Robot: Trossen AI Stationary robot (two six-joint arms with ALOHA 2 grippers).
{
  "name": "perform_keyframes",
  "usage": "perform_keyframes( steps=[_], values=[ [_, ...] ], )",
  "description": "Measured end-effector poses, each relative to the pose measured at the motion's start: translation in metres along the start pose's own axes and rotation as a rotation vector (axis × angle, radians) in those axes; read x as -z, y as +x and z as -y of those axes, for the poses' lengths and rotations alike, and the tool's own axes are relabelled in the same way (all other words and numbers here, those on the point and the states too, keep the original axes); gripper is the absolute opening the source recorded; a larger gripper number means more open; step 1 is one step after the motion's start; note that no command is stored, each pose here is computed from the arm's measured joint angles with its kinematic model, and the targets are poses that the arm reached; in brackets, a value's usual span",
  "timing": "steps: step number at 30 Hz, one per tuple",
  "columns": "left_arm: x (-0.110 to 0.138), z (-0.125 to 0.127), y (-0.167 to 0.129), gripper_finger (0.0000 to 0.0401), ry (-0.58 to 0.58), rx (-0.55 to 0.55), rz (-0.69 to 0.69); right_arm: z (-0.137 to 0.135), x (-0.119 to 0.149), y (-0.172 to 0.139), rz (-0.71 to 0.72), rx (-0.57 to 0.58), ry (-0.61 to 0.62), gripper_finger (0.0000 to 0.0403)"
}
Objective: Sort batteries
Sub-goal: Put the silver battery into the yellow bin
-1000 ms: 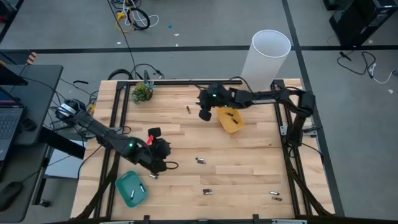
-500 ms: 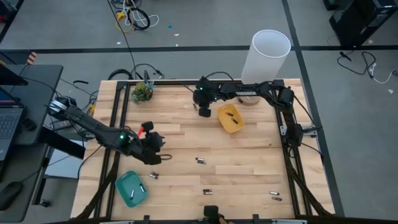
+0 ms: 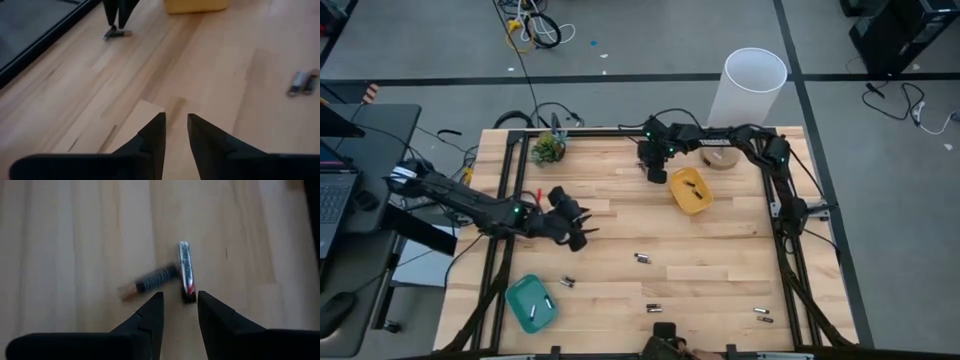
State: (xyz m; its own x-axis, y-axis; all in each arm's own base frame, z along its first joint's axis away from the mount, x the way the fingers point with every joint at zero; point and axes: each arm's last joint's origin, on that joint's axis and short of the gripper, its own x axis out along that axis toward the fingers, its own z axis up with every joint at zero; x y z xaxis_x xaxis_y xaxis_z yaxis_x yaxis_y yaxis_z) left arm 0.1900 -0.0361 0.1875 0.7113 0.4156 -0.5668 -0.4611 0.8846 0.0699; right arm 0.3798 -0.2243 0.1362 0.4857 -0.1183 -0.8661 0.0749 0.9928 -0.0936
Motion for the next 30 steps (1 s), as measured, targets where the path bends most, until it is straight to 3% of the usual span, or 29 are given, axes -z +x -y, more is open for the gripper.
perform_keyframes(
  steps=[8, 14, 17, 25, 30],
  values=[
    [-0.001, -0.005, 0.009, 0.0081, -0.015, -0.038, -0.015, -0.001, 0.000, 0.009, 0.010, 0.006, -0.026, 0.0084],
    [-0.002, -0.008, 0.010, 0.0080, 0.041, -0.086, -0.001, -0.001, 0.000, 0.009, 0.005, 0.014, -0.018, 0.0055],
    [-0.003, -0.010, 0.010, 0.0080, 0.072, -0.153, 0.027, -0.003, -0.001, 0.009, 0.001, 0.020, 0.012, 0.0053],
    [-0.007, -0.009, 0.010, 0.0080, 0.059, -0.144, 0.061, -0.013, -0.005, 0.002, -0.046, 0.082, 0.203, 0.0048],
    [-0.008, -0.008, 0.010, 0.0080, 0.087, -0.142, 0.068, -0.028, -0.020, -0.016, 0.047, -0.066, 0.165, 0.0026]
  ],
)
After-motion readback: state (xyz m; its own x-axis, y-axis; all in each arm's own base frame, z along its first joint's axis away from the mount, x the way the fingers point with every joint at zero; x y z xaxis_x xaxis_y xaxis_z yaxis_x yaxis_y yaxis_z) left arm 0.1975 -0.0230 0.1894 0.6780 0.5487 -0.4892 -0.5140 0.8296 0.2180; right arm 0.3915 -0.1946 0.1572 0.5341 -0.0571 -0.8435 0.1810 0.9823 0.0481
